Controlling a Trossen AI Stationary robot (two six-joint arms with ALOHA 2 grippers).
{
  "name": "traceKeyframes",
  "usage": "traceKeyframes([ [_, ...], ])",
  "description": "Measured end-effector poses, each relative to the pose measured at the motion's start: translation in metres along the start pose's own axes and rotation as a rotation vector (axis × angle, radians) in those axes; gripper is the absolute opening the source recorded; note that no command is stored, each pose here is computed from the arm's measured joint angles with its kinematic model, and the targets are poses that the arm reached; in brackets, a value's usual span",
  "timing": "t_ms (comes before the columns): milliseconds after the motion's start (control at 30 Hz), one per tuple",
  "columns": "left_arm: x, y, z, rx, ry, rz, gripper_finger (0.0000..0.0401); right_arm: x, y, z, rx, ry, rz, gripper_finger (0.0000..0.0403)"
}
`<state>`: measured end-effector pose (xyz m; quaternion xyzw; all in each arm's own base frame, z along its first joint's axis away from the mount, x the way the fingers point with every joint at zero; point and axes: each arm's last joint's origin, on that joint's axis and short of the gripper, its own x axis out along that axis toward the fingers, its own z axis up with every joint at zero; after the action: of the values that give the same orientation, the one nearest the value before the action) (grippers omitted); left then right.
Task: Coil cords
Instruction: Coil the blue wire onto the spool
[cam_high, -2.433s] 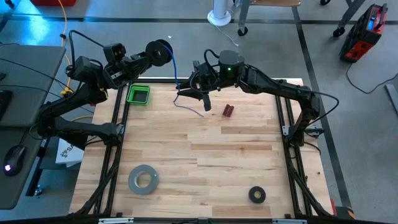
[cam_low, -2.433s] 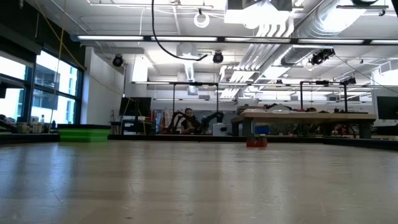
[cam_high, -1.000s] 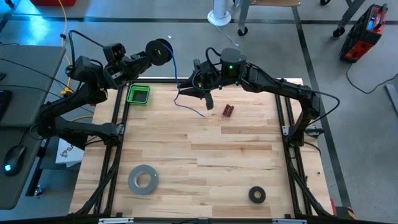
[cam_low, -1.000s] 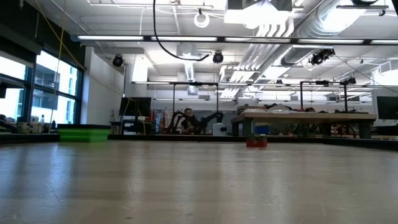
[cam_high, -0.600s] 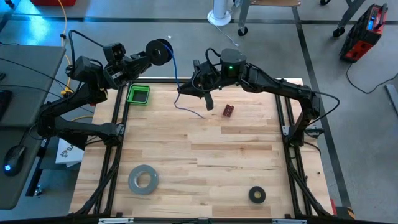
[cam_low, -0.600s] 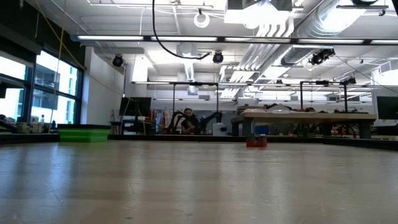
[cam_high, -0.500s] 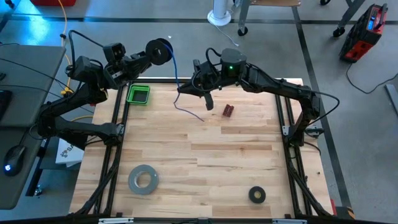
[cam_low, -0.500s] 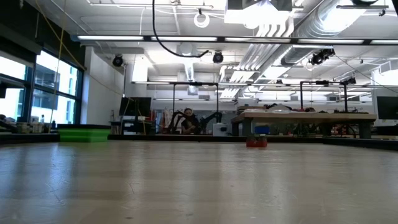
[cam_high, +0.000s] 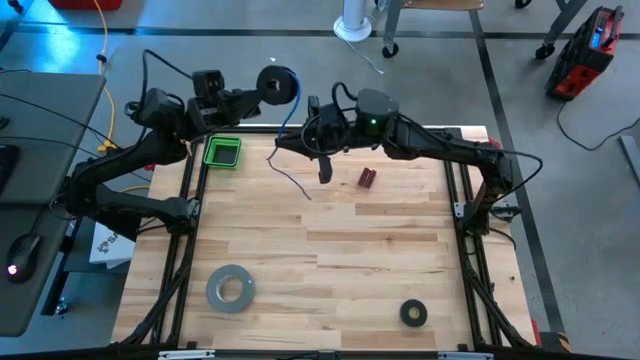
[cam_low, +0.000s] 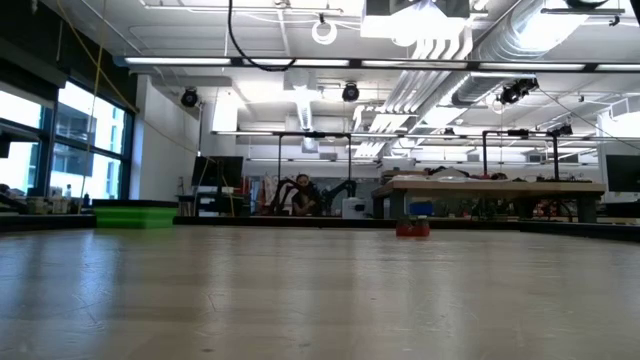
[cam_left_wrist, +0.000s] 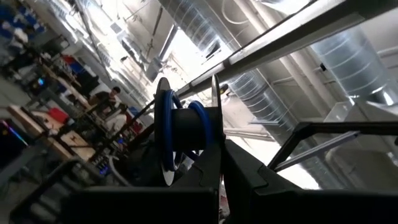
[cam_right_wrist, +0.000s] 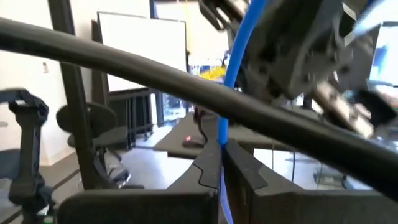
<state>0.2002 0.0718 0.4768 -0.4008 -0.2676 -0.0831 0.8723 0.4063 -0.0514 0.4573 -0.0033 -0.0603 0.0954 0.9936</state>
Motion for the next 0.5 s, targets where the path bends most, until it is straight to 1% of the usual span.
traceKeyframes([
  [133, 0.003, 0.003, -0.003, -0.059, 0.018, 0.001, 0.0, 0.0, 0.0, 0.005, -0.014, -0.044, -0.002, 0.0001],
  [267, 0.006, 0.005, -0.008, -0.099, 0.034, 0.0, 0.0, 0.0, -0.001, 0.004, -0.012, -0.043, -0.05, 0.0],
  [400, 0.008, 0.002, -0.014, -0.173, 0.056, -0.013, 0.0, 0.0, -0.002, 0.005, -0.016, -0.047, -0.097, 0.0],
  [500, 0.009, 0.001, -0.018, -0.203, 0.072, -0.019, 0.0, 0.0, -0.002, 0.006, -0.015, -0.057, -0.106, 0.0],
])
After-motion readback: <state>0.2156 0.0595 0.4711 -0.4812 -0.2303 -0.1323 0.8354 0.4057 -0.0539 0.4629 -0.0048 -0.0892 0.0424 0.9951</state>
